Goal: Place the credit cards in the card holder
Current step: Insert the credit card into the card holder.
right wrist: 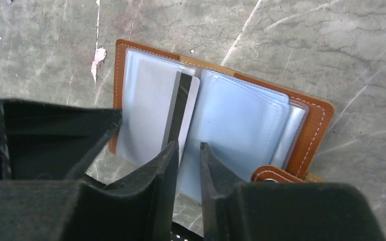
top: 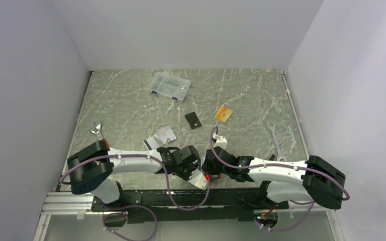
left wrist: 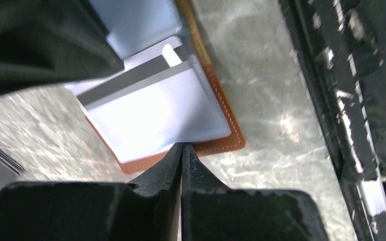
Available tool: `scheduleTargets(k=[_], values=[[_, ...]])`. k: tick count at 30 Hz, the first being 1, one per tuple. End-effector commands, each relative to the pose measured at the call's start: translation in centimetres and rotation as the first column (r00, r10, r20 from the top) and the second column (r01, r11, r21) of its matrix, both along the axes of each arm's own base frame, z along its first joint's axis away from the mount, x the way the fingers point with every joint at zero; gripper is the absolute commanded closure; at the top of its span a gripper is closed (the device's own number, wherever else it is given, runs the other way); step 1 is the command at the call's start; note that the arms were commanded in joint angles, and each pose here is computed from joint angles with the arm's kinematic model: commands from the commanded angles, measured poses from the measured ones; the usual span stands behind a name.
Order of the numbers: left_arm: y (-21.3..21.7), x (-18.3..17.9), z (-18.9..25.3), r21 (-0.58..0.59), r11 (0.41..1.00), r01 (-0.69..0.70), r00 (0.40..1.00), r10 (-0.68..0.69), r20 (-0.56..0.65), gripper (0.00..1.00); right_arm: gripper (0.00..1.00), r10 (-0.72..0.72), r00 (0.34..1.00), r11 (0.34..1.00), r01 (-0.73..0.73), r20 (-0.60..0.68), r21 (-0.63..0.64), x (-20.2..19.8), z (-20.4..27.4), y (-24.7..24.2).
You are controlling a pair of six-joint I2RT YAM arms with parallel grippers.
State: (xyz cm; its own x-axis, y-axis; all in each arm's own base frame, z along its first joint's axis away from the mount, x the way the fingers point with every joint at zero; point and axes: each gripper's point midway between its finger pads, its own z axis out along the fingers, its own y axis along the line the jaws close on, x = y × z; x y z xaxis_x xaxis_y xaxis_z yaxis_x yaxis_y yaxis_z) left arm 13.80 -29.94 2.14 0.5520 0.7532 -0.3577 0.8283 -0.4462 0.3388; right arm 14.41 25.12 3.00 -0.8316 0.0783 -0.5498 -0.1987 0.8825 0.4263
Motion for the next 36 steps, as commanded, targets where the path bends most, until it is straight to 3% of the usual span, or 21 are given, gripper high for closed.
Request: scheduleTargets(k=[1, 5, 8, 10, 15, 28, 36], values=[[3.0, -0.4, 0.1, 0.101, 0.993, -0.064, 0.991, 0.075, -0.114, 0.90, 0.71, -0.021, 1.000, 1.000, 0.021, 0.008, -0.005, 0.3, 0.2, 0.0], [3.1, -0.1, 1.7, 0.071, 0.991, -0.110, 0.980, 0.121, -0.161, 0.81, 0.60, -0.021, 1.000, 1.000, 0.021, 0.018, 0.001, 0.4, 0.8, 0.1], [2.8, -0.2, 2.3, 0.038, 0.992, -0.124, 0.977, 0.129, -0.172, 0.81, 0.59, -0.026, 0.999, 1.000, 0.026, 0.020, 0.004, 0.5, 0.9, 0.1], [2.6, -0.2, 2.1, 0.026, 0.991, -0.132, 0.975, 0.135, -0.174, 0.82, 0.62, -0.026, 1.000, 1.000, 0.026, 0.016, 0.010, 0.5, 0.9, 0.3], [1.6, 0.3, 2.4, -0.007, 0.987, -0.158, 0.973, 0.154, -0.171, 0.89, 0.80, -0.003, 1.000, 1.000, 0.003, 0.024, -0.002, 0.6, 1.2, 0.9], [1.1, 1.5, 4.1, -0.040, 0.983, -0.177, 0.972, 0.169, -0.166, 0.94, 0.85, 0.050, 0.999, 0.996, -0.049, 0.004, -0.078, 0.3, 0.3, 2.3], [1.8, 1.2, 0.3, -0.015, 0.990, -0.143, 0.980, 0.139, -0.141, 0.95, 0.87, 0.047, 0.999, 0.997, -0.047, -0.001, -0.057, 0.2, 0.3, 2.5]])
